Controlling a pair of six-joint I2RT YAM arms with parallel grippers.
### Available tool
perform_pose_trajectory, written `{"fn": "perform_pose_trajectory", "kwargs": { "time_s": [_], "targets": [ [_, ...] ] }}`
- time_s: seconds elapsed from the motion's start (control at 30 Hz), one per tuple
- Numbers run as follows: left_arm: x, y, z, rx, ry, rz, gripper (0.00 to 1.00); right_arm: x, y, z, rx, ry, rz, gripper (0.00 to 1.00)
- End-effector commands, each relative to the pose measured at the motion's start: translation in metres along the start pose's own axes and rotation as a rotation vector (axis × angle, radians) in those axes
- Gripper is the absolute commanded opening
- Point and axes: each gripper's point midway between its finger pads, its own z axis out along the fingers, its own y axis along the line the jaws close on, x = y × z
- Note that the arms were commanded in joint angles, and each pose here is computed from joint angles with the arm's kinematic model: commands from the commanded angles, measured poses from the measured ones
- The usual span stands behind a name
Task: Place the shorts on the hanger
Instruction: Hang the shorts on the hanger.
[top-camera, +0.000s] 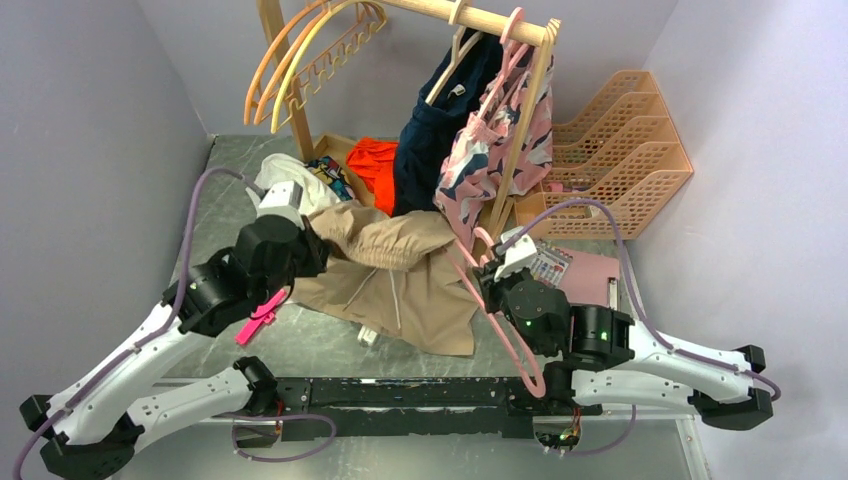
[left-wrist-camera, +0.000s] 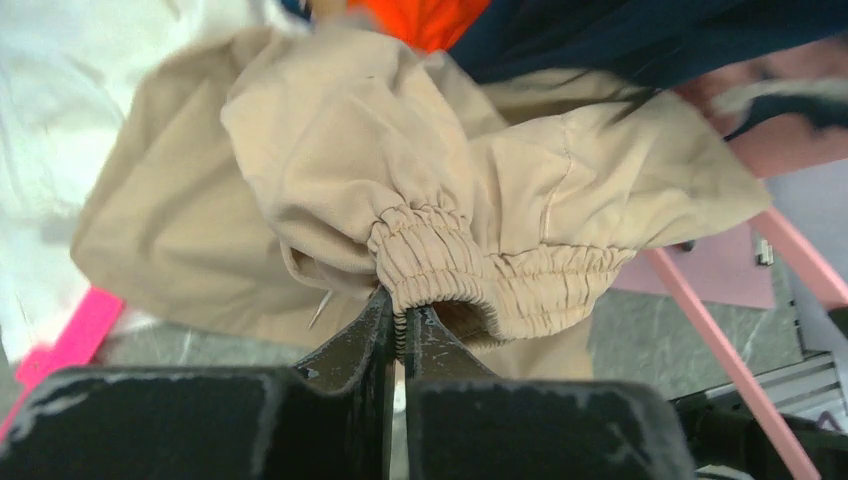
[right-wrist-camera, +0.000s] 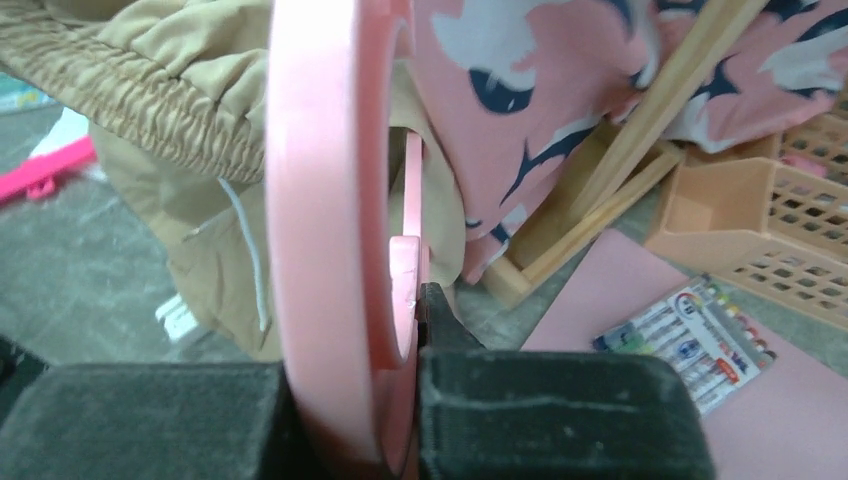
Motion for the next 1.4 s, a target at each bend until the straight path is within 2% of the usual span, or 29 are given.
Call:
{"fn": "perform_pose_trajectory", "kwargs": {
  "time_s": [0.0, 0.13, 0.23, 0.33, 0.43, 0.63, 0.8, 0.93, 1.03, 1.17, 1.27, 1.37],
  "targets": [
    [0.055, 0.024, 0.005, -0.062, 0.116, -0.099, 0.07, 0.034, 0.028, -0.001, -0.166, 0.085, -0.036, 0.00],
    [0.078, 0.029, 0.014, -0.080, 0.170, -0.127, 0.07, 0.058, 0.069, -0.001, -0.348, 0.190, -0.121, 0.00],
    [0.068, 0.027, 0.009, -0.082, 0.153, -0.126, 0.07, 0.063, 0.094, -0.006, -0.480, 0.220, -0.154, 0.00],
    [0.036, 0.017, -0.006, -0.040, 0.090, -0.113, 0.07, 0.044, 0.111, -0.020, -0.617, 0.149, -0.139, 0.00],
    [0.006, 0.004, -0.024, 0.013, 0.041, -0.124, 0.07, 0.013, 0.112, -0.031, -0.667, 0.056, -0.108, 0.00],
    [-0.019, -0.013, -0.047, 0.092, 0.020, -0.152, 0.07, -0.050, 0.110, -0.058, -0.755, -0.150, -0.037, 0.00],
    [-0.041, -0.020, -0.065, 0.140, -0.029, -0.164, 0.07, -0.101, 0.097, -0.072, -0.737, -0.318, 0.058, 0.00],
    [-0.052, -0.029, -0.075, 0.182, -0.035, -0.167, 0.07, -0.131, 0.063, -0.073, -0.602, -0.432, 0.202, 0.00],
    [-0.041, -0.026, -0.067, 0.164, -0.013, -0.161, 0.07, -0.117, 0.029, -0.052, -0.374, -0.350, 0.289, 0.00],
    [-0.003, -0.009, -0.038, 0.074, 0.054, -0.158, 0.07, -0.051, 0.002, -0.025, -0.103, -0.111, 0.286, 0.00],
    [0.030, -0.001, -0.011, 0.019, 0.114, -0.148, 0.07, 0.004, -0.001, -0.016, -0.010, 0.064, 0.262, 0.00],
    [0.052, 0.004, 0.013, -0.030, 0.162, -0.116, 0.07, 0.028, 0.003, -0.015, 0.001, 0.147, 0.241, 0.00]
  ]
}}
